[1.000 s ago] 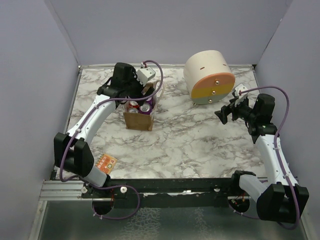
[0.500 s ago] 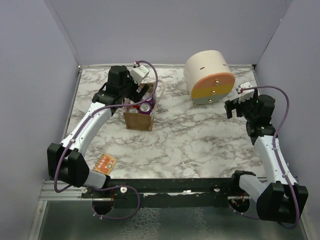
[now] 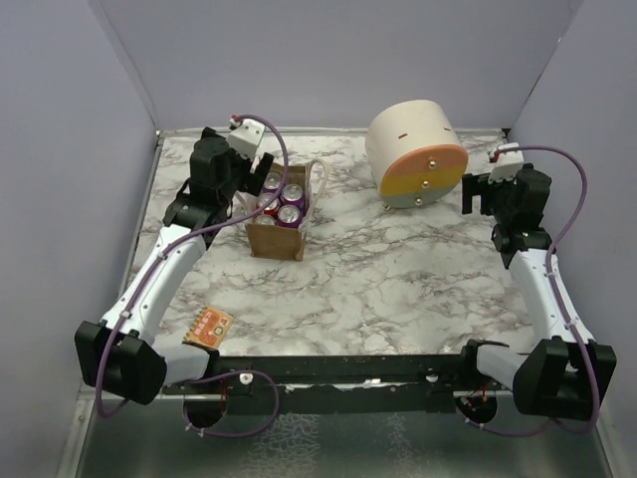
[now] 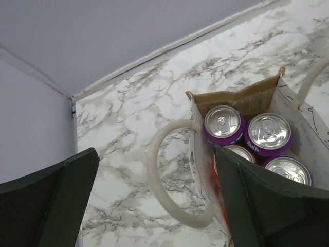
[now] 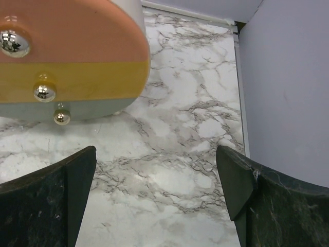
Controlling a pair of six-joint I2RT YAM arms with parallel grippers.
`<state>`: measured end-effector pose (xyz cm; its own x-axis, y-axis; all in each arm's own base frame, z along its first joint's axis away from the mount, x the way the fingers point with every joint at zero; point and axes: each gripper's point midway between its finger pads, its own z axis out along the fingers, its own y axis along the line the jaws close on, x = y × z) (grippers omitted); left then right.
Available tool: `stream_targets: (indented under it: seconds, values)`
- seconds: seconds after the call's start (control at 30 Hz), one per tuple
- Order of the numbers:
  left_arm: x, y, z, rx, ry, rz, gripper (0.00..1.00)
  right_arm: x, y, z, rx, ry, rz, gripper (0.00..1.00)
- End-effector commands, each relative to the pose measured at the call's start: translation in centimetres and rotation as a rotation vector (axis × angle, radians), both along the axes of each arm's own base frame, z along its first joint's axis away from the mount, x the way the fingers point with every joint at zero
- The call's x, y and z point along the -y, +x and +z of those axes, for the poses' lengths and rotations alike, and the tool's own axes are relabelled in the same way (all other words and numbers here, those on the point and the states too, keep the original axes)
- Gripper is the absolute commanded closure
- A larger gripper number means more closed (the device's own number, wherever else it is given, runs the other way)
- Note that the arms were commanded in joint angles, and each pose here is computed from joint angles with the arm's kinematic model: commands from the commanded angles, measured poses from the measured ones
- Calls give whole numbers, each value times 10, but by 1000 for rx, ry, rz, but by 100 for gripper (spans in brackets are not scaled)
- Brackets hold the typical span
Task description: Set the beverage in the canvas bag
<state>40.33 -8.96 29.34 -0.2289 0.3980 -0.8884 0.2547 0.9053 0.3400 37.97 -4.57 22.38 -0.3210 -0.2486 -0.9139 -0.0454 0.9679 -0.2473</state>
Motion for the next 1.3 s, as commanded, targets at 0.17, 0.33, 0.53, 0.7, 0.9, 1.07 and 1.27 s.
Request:
stream_targets:
  seconds: [0.17, 0.33, 0.53, 0.7, 0.9, 1.07, 1.27]
  values:
    - [-50, -32, 36, 174, -225, 180, 1, 4, 1, 11, -13, 43, -45, 0]
    - [-65, -46, 34, 185, -297, 212, 1, 10, 6, 10, -54, 15, -57, 0]
    - [-83, -57, 23, 214, -357, 276, 1, 8, 14, 25, -28, 31, -52, 0]
    - [-78, -56, 15, 208, -353, 244, 1, 6, 16, 32, -9, 54, -52, 0]
    - [-86, -58, 13, 212, -304, 267, 1, 5, 12, 33, -19, 62, -52, 0]
    - [-83, -63, 25, 234, -309, 242, 1, -6, -4, 44, 46, 96, -21, 0]
    - [-75, -64, 41, 268, -298, 182, 1, -24, -20, 80, 111, 119, 66, 0]
